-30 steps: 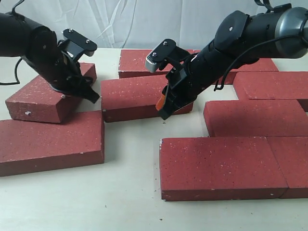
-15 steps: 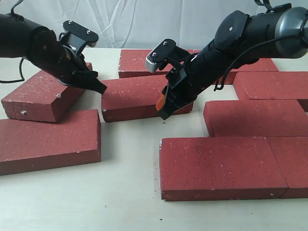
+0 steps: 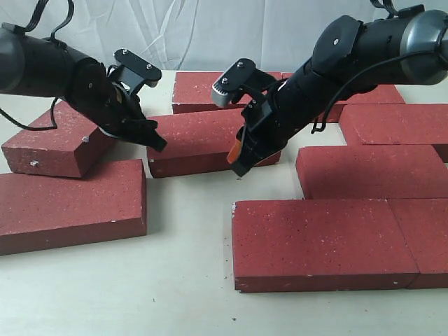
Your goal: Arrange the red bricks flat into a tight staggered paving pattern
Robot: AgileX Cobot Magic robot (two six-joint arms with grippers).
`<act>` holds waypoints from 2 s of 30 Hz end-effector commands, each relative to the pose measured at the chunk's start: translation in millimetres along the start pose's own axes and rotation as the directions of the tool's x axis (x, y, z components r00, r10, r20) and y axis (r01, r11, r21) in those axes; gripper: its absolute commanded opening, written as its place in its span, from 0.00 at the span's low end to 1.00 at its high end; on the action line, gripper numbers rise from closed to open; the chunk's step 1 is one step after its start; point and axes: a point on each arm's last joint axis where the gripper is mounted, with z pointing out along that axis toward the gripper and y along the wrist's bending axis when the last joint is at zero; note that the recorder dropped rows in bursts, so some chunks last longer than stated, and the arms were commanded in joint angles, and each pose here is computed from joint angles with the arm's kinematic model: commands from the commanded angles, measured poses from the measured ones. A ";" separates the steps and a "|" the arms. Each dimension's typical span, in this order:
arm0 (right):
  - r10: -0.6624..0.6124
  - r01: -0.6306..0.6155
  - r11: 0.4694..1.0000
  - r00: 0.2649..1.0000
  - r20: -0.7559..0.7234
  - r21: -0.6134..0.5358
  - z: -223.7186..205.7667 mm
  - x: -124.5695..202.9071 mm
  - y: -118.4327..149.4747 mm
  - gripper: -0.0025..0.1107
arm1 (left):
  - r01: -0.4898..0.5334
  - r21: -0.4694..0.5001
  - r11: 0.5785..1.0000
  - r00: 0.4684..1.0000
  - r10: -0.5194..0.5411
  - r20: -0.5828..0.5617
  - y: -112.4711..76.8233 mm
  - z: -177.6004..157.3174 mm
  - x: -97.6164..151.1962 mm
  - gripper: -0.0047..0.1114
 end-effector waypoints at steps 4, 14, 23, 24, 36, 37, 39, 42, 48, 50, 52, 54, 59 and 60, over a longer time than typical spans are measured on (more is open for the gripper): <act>-0.039 0.038 0.999 0.998 -0.045 -0.018 0.7 3.5 1.0 0.01 | -0.024 -0.002 1.000 1.000 0.024 -0.015 -1.4 18.6 -1.9 0.04; -0.031 0.029 0.999 0.997 -0.073 -0.030 13.5 9.5 -2.4 0.01 | 0.005 0.003 1.000 0.998 -0.005 0.064 -1.7 20.3 -13.6 0.04; -0.040 0.037 0.999 0.996 -0.077 -0.033 16.2 10.8 -3.1 0.01 | 0.012 0.011 1.000 0.997 -0.013 0.071 -3.8 31.8 -10.9 0.04; -0.046 0.043 0.998 0.996 -0.081 -0.037 17.4 11.5 -3.1 0.01 | 0.010 0.009 1.000 0.996 -0.011 0.086 -3.7 31.7 -12.3 0.04; -0.098 0.102 0.994 0.990 -0.099 0.036 30.5 16.9 -14.5 0.01 | -0.029 0.035 0.999 0.992 0.025 0.124 -23.6 28.7 -19.5 0.04; -0.095 0.100 0.994 0.991 -0.094 0.048 30.5 16.3 -15.5 0.01 | -0.029 0.035 0.999 0.993 0.025 0.116 -23.5 28.2 -18.9 0.04; -0.085 0.093 0.992 0.992 -0.088 0.084 30.4 15.5 -18.6 0.01 | -0.037 0.030 0.999 0.994 0.034 0.108 -21.8 25.1 -19.0 0.04; -0.070 0.078 0.988 0.996 -0.064 0.135 30.0 13.1 -23.0 0.01 | -0.055 0.022 0.998 0.994 0.053 0.095 -20.4 19.4 -19.5 0.04; -0.044 0.048 0.981 0.999 -0.026 0.188 30.2 10.0 -27.8 0.01 | -0.040 0.011 0.999 0.998 0.039 0.048 -10.7 9.0 -16.9 0.04; -0.023 0.027 0.982 1.000 -0.021 0.188 29.5 9.7 -27.5 0.01 | -0.029 0.008 1.000 0.999 0.029 0.016 -5.9 9.4 -13.1 0.04; -0.016 0.019 0.986 1.000 -0.024 0.163 23.7 8.1 -23.3 0.01 | -0.023 0.003 1.000 1.000 0.023 0.000 -2.0 9.6 -11.0 0.04; -0.010 0.013 0.993 1.000 -0.025 0.120 13.6 5.1 -16.0 0.01 | -0.016 0.002 1.000 1.000 0.016 -0.006 0.3 9.8 -9.9 0.04; -0.061 0.061 0.998 0.992 -0.115 0.002 -4.2 8.6 0.2 0.01 | 0.015 0.014 1.000 1.000 -0.015 -0.006 -0.8 9.7 -9.9 0.04; -0.079 0.081 0.997 0.987 -0.138 0.009 -1.9 11.6 -1.5 0.01 | 0.018 0.016 1.000 1.000 -0.018 -0.011 -1.2 11.4 -9.1 0.04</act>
